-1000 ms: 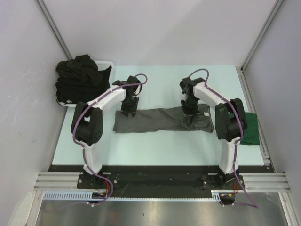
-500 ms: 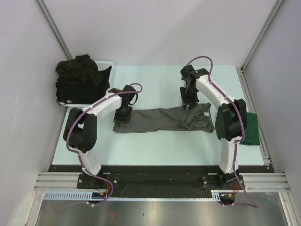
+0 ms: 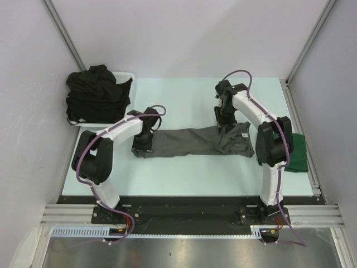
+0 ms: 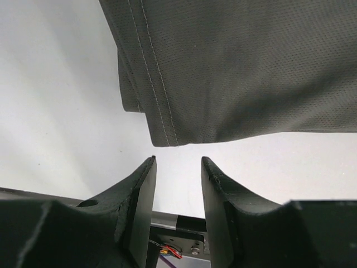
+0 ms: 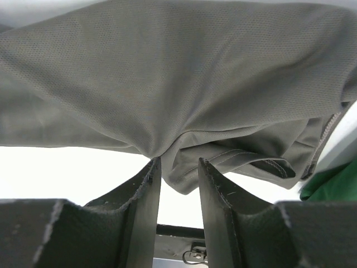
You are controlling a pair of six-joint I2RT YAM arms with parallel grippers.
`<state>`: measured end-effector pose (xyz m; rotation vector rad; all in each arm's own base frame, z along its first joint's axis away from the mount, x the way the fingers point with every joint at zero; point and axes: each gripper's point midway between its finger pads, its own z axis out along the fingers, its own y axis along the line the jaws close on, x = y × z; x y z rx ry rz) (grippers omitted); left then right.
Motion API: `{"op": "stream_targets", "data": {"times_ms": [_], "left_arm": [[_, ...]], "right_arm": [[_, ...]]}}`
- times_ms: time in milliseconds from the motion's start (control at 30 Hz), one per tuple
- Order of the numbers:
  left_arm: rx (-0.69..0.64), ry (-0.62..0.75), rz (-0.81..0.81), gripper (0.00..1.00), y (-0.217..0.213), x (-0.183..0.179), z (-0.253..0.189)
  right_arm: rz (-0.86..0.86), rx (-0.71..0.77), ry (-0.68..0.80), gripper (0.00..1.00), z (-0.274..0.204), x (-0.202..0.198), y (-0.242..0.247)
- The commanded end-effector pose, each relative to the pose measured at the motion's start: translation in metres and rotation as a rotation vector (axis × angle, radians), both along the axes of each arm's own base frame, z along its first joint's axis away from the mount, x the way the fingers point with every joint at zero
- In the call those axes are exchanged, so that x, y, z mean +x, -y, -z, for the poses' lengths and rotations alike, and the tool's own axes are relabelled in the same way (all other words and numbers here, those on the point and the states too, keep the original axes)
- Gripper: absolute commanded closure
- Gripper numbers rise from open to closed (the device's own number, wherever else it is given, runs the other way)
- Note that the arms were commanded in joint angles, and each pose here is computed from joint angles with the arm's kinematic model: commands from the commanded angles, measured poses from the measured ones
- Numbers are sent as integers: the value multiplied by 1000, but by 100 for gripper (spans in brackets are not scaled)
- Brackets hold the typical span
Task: Fold and stack the t-shirts
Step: Fold the other side of the tshirt into a rectangle
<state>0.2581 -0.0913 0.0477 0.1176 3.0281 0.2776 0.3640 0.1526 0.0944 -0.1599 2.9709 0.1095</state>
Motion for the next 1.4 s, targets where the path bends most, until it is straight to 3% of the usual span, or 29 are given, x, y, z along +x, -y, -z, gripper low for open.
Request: {"op": "stream_targets", "data": {"times_ms": [0,267,1367], "left_arm": [[15,79,-39,57,-2,9,-6],[50,180,-69,57,-9,24,0],[134,181,-57,67,-26,20,13]], "right_arm": [[-5,27,29,62,-10,0,2],[7,39,33,62,-13,-5,9],[3,51,27,62,-14,-8,9]]}}
